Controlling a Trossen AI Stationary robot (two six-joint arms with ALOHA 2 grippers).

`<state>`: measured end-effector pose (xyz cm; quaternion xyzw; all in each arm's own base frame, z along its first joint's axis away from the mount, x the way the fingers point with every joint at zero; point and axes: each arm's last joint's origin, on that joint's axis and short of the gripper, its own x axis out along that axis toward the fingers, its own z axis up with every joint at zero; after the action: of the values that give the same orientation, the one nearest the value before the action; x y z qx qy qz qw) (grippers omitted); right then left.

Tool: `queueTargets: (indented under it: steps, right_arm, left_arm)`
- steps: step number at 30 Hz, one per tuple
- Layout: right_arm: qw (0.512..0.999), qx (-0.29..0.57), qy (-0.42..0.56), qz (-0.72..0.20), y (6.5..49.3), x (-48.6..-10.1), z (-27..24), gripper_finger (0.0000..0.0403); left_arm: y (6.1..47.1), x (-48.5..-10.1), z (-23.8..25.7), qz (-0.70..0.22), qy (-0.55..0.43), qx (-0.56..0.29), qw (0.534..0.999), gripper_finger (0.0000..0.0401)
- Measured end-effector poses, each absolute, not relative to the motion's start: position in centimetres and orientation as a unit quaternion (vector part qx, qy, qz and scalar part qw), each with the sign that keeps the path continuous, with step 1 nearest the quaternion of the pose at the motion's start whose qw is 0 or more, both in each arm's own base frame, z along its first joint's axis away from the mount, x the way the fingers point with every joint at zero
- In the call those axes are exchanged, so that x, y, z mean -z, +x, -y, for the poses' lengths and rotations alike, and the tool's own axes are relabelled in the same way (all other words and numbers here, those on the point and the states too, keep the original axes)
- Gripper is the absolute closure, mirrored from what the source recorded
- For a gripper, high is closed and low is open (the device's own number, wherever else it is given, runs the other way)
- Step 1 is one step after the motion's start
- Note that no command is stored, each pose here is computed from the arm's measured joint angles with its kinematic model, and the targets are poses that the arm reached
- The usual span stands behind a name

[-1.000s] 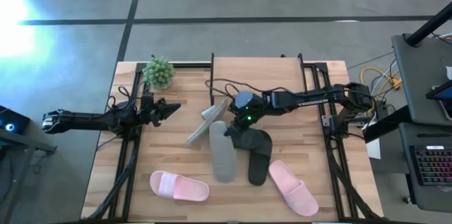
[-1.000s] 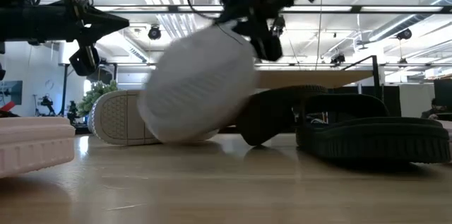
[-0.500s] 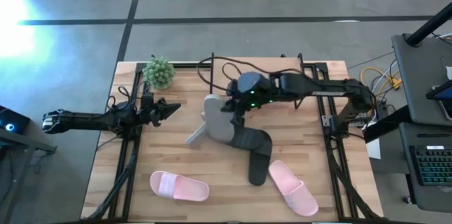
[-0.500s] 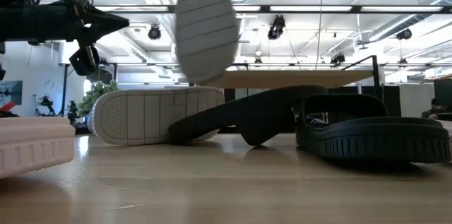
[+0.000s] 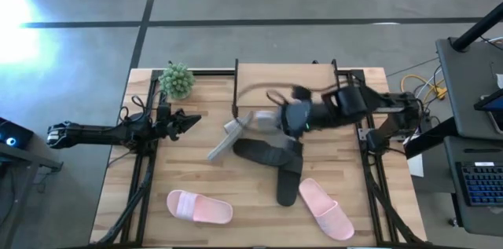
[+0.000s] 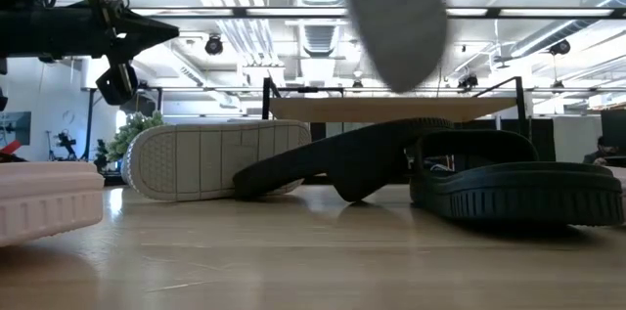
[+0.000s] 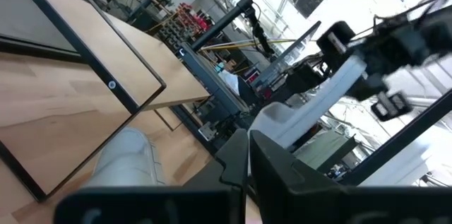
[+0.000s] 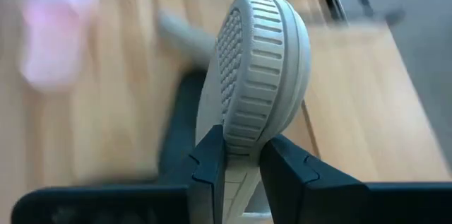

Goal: Pick and place slides into the shelf
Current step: Move the right gray slipper to the middle right of the table

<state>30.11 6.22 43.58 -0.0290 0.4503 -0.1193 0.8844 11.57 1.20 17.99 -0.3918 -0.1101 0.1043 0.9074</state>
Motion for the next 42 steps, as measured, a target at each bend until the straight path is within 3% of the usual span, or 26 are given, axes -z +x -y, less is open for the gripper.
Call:
queueTargets:
  steps: [5,11,20,29,37,42]
  right_arm:
    - [0.853,0.176,-0.078,-0.485,28.2,-42.4,-8.8,0.0336]
    - [0.839,0.154,-0.129,-0.506,27.9,-40.1,-11.4,0.0335]
    - [0.778,0.13,-0.216,-0.575,26.8,-34.0,-14.4,0.0335]
    - [0.714,0.137,-0.316,-0.609,25.1,-29.0,-15.0,0.0335]
    - [0.643,0.129,-0.341,-0.674,21.8,-23.6,-15.6,0.0335]
    - [0.623,0.174,-0.342,-0.681,19.6,-20.9,-15.4,0.0322]
  left_arm:
    - [11.6,-17.9,-1.2,0.108,-0.392,-0.105,0.908,0.0399]
    - [11.6,-17.8,-1.2,0.1,-0.391,-0.108,0.909,0.0399]
    - [11.6,-17.7,-1.2,0.095,-0.391,-0.107,0.909,0.0399]
    - [11.6,-17.7,-1.2,0.091,-0.391,-0.103,0.91,0.0399]
    - [11.6,-17.7,-1.1,0.089,-0.388,-0.1,0.912,0.0399]
    - [11.6,-17.7,-1.1,0.086,-0.364,-0.102,0.922,0.0399]
